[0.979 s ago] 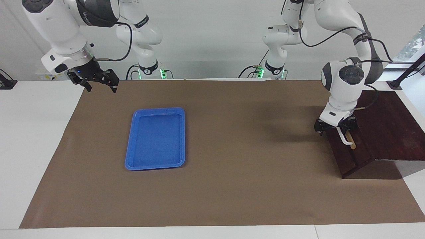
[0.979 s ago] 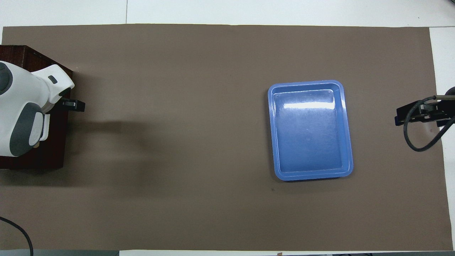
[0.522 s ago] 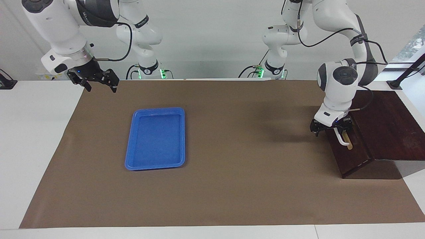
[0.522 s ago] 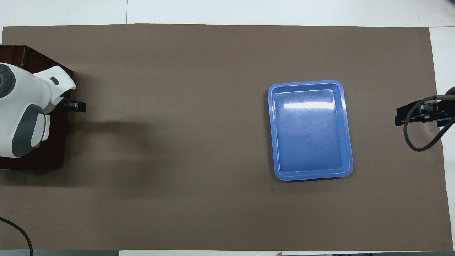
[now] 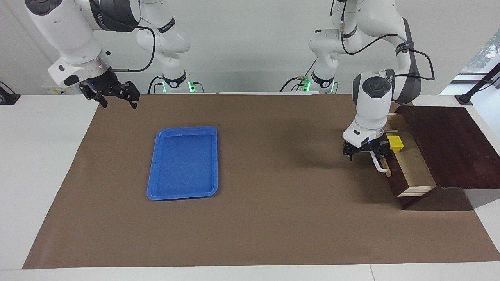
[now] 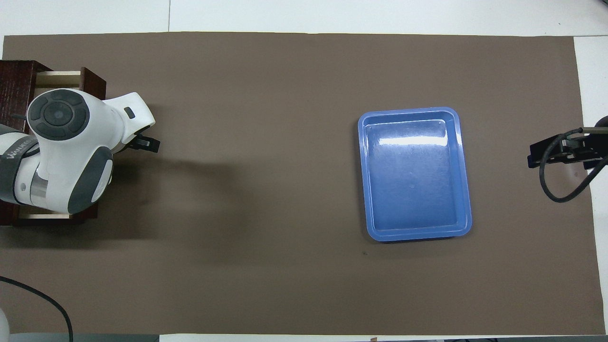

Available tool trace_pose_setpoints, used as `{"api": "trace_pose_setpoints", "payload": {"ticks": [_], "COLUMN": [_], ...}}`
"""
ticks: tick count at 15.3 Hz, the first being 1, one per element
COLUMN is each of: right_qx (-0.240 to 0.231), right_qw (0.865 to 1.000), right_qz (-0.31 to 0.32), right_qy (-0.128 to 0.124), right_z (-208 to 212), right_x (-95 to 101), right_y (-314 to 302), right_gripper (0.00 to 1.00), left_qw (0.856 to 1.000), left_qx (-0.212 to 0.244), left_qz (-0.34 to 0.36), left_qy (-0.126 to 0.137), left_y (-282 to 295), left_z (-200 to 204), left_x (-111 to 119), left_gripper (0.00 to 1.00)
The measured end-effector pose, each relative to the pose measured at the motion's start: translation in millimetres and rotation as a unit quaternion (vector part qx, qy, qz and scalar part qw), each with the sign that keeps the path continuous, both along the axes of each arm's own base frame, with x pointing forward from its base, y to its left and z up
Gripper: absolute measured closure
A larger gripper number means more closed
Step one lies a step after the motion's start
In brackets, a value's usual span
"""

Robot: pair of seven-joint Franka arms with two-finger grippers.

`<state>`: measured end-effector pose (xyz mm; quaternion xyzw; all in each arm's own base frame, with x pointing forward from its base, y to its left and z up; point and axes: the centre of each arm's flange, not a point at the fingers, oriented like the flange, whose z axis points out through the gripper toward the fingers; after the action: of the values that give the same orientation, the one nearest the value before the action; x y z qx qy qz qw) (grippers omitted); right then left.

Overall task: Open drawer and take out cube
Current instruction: 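Pull the drawer open toward the robot with the left gripper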

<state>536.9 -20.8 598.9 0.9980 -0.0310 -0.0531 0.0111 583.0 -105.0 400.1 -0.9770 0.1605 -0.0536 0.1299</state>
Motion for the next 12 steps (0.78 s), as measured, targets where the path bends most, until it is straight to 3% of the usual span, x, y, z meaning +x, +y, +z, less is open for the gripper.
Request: {"api": "trace_pose_setpoints", "payload": {"ticks": [6,12], "right_qx": [0.0,0.0], "right_qw": [1.0,1.0], "right_qz": [0.0,0.001], "right_qy": [0.0,0.0], "right_z": [0,0], "right_x": [0.0,0.0], "right_y": [0,1], "right_gripper": [0.0,0.0], "left_qw": [1.0,0.995], "left_qx": [0.005,-0.053], "left_qz": [0.001,0.06], "left_qy": [0.017,0.062], "left_y": [-11,-31], "left_z": [10,116], "left_x": [-2,4], "left_gripper": [0.0,0.0]}}
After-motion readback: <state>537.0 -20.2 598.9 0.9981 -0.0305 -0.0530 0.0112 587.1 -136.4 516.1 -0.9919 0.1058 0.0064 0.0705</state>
